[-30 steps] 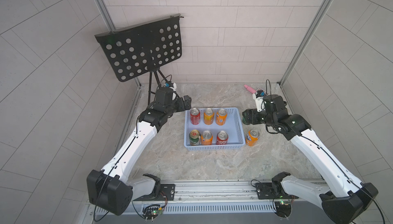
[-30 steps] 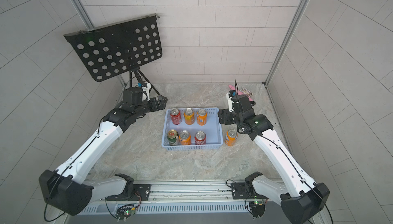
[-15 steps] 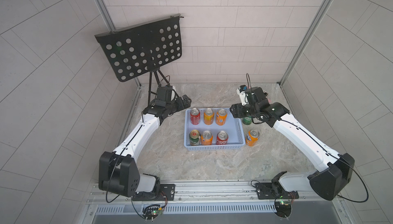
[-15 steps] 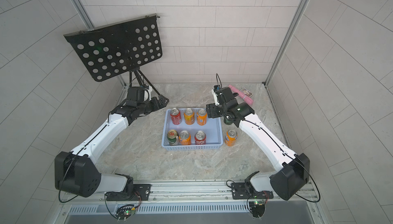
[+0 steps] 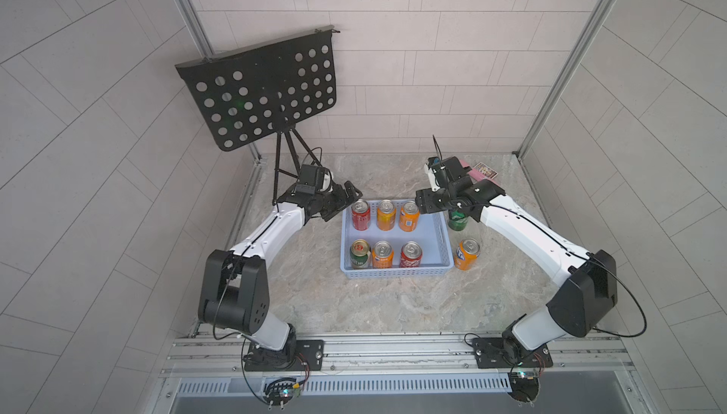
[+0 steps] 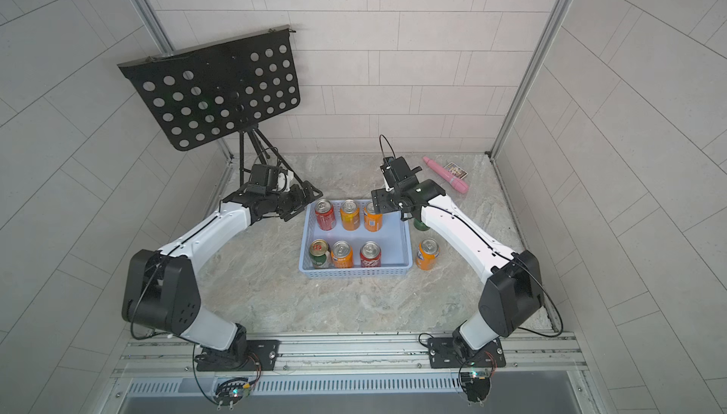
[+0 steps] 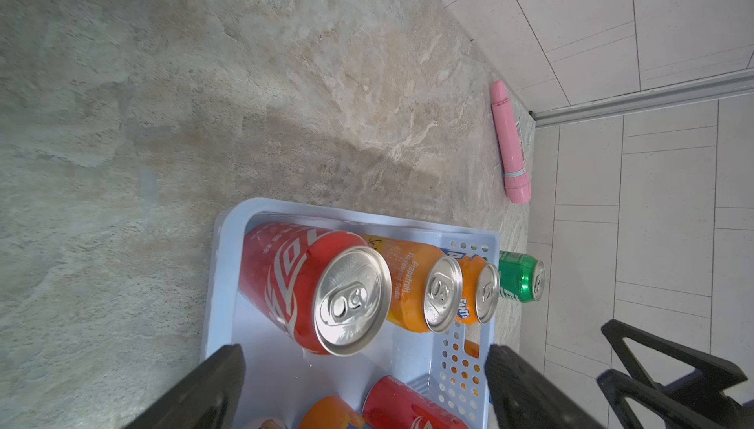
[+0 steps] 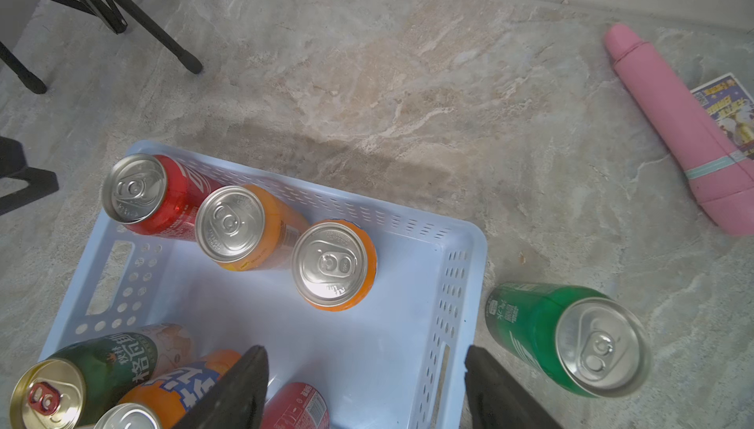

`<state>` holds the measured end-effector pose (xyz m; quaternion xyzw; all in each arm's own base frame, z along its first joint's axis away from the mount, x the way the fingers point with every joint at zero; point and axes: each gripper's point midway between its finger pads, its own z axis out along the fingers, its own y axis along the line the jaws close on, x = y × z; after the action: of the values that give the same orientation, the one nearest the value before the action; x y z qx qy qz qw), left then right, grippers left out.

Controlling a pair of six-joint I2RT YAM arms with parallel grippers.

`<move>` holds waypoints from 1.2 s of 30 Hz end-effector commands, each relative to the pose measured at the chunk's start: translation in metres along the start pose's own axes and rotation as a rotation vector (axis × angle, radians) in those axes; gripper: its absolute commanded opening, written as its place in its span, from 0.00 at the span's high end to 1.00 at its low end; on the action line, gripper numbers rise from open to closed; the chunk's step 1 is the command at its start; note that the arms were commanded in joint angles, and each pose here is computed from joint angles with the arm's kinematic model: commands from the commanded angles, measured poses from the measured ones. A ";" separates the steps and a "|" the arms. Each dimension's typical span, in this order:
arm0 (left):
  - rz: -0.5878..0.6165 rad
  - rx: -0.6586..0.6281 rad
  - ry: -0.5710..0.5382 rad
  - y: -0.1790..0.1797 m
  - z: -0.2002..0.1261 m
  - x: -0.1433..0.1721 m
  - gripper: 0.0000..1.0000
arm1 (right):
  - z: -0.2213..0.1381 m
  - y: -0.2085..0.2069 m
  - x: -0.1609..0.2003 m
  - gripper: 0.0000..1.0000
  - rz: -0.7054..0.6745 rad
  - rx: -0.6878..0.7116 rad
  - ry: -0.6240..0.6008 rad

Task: Take out the drinks from the basket
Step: Pick up the drink from the basket.

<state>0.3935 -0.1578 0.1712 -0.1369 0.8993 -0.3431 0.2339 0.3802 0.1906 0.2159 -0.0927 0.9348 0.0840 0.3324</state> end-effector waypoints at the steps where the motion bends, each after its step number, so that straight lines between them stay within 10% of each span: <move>1: 0.082 -0.020 -0.010 -0.007 -0.020 -0.004 0.00 | 0.007 0.005 0.004 0.21 -0.014 0.017 0.029; 36: 0.070 -0.017 0.009 -0.004 -0.024 -0.003 0.00 | 0.091 0.016 0.025 0.17 -0.030 0.085 0.186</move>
<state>0.3801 -0.1474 0.1792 -0.1077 0.9124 -0.3208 0.2303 0.4132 0.2264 0.1382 -0.1059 0.9587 0.0463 0.2598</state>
